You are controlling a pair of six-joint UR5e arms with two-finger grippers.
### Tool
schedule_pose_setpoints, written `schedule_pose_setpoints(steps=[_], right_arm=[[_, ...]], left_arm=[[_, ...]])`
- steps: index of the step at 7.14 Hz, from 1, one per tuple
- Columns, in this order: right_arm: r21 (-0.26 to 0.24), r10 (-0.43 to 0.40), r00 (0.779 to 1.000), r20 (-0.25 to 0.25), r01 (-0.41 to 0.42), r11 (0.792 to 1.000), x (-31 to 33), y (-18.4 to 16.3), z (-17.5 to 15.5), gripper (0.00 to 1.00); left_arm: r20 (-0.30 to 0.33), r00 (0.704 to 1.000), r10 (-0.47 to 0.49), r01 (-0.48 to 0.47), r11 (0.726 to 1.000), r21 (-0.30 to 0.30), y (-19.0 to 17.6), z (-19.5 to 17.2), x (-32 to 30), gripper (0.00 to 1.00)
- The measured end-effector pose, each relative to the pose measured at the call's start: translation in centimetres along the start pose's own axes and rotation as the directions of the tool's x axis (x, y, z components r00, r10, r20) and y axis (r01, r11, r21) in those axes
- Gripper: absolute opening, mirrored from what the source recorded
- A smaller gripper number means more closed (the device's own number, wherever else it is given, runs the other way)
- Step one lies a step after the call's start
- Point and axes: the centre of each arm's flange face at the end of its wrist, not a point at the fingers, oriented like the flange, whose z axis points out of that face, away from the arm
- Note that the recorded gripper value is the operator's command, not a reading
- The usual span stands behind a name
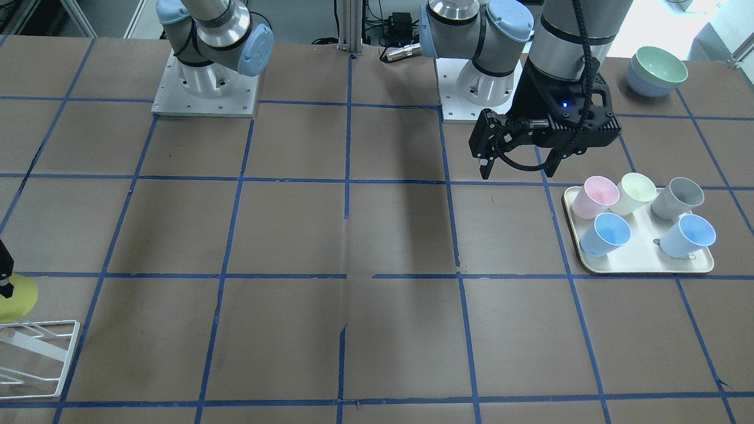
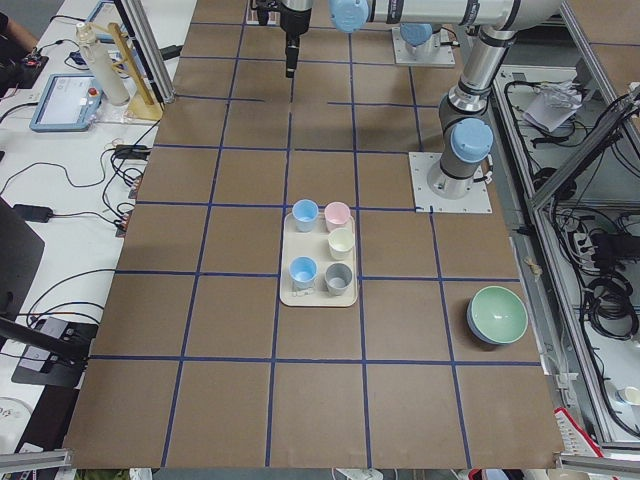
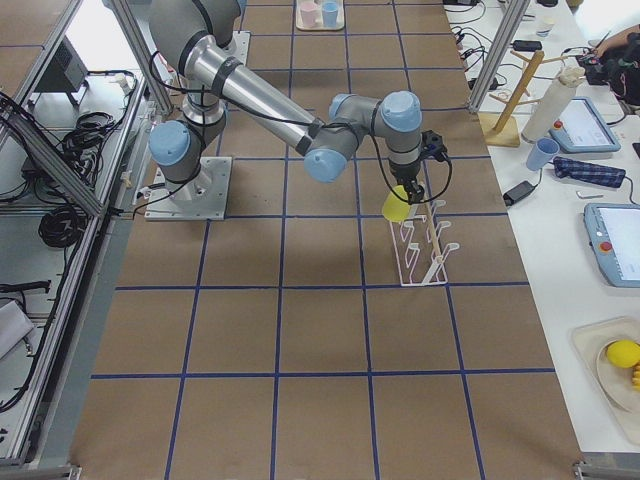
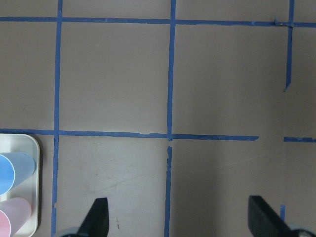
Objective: Transfer IKEA cup to right arm and place on rack
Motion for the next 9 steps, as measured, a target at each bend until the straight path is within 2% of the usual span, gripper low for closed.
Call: schedule_pose_setpoints(steps=[1,2,3,5,7,9], right_arm=[[-0.002,0.003,1.0,0.001,-0.003,1.0,0.2,0.0,0.7,0.02],[-0.004,0.005,1.0,0.002,-0.005,1.0,0.3,0.0,1.2,0.16],[-0.007,0.007,1.0,0.006,-0.007,1.0,0.4,0.1,1.6,0.39],[-0.015,0.011,1.0,0.015,-0.011,1.0,0.5,0.2,2.4,1.0],[-0.016,0.046,0.999,0.013,-0.045,0.999,0.5,0.2,2.1,1.0],[-0.015,0.067,0.998,-0.003,-0.067,0.998,0.1,0.3,0.2,1.0]], left_arm=[[-0.001,1.0,0.001,-0.001,1.0,0.002,0.1,-0.1,0.0,1.0],[-0.001,1.0,0.001,-0.001,1.0,0.002,0.1,-0.1,0.0,1.0],[-0.001,1.0,0.001,-0.001,1.0,0.002,0.1,-0.1,0.0,1.0],[-0.004,1.0,0.0,0.0,1.0,0.003,0.1,-0.1,0.0,1.0],[-0.006,1.0,0.0,0.0,1.0,0.003,0.1,-0.1,0.0,1.0],[-0.006,1.0,0.0,0.0,1.0,0.002,0.1,-0.1,0.0,1.0]])
